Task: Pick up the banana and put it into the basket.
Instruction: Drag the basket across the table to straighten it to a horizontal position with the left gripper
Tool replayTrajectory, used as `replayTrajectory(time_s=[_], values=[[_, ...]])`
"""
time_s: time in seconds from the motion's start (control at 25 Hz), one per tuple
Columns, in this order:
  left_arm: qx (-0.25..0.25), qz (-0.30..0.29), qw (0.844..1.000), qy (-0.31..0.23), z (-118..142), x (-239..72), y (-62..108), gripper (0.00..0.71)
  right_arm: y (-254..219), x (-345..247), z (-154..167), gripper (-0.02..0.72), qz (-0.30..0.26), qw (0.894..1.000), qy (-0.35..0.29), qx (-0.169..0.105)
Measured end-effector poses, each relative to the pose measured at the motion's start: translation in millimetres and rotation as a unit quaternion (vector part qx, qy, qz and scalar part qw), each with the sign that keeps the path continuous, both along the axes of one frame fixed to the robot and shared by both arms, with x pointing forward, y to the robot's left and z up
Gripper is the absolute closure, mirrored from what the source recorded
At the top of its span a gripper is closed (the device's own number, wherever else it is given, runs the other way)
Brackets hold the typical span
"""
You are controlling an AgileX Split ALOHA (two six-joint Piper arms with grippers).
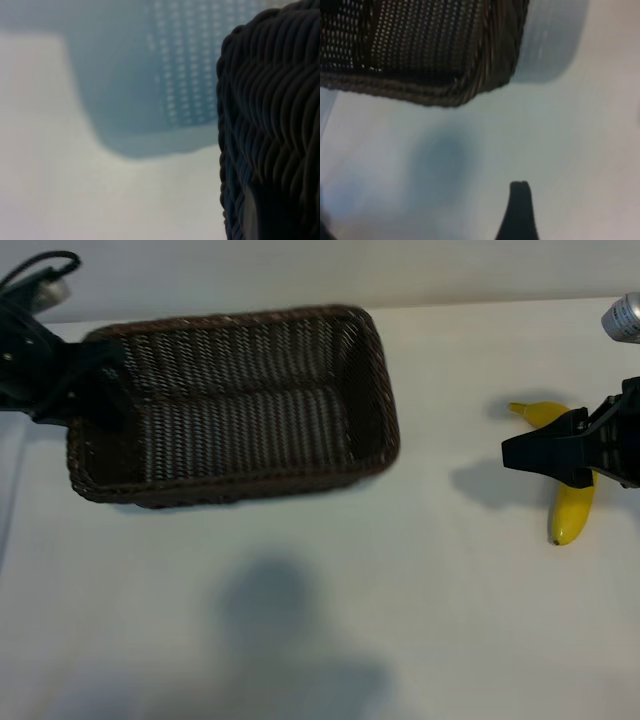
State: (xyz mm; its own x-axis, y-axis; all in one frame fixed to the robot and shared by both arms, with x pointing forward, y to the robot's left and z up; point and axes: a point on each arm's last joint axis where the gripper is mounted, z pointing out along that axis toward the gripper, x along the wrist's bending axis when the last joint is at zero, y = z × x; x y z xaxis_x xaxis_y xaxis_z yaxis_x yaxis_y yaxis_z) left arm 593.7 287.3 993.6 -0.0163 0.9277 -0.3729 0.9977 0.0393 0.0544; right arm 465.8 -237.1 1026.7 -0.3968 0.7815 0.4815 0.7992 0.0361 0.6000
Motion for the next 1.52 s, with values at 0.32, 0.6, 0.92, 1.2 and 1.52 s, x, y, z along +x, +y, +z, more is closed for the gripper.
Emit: replayTrajectory(time_s=[0.32, 0.6, 0.92, 1.2, 1.52], values=[[-0.001, -0.056, 0.998, 0.027, -27, 5, -41.4, 0.553, 0, 0, 0, 0.109, 0.001, 1.0, 0.001, 0.0], [0.006, -0.053, 0.998, 0.026, -45, 13, -71.7, 0.553, 0, 0, 0, 0.109, 0.001, 1.0, 0.001, 0.001], [0.0, -0.063, 0.997, 0.045, -62, 13, -86.8, 0.553, 0, 0, 0, 0.109, 0.002, 1.0, 0.001, 0.001], [-0.001, -0.078, 0.996, 0.036, -62, 12, -91.7, 0.553, 0, 0, 0, 0.109, 0.002, 1.0, 0.001, 0.001], [-0.003, -0.077, 0.996, 0.036, -61, 12, -92.1, 0.483, 0, 0, 0, 0.109, 0.002, 1.0, 0.001, 0.001]])
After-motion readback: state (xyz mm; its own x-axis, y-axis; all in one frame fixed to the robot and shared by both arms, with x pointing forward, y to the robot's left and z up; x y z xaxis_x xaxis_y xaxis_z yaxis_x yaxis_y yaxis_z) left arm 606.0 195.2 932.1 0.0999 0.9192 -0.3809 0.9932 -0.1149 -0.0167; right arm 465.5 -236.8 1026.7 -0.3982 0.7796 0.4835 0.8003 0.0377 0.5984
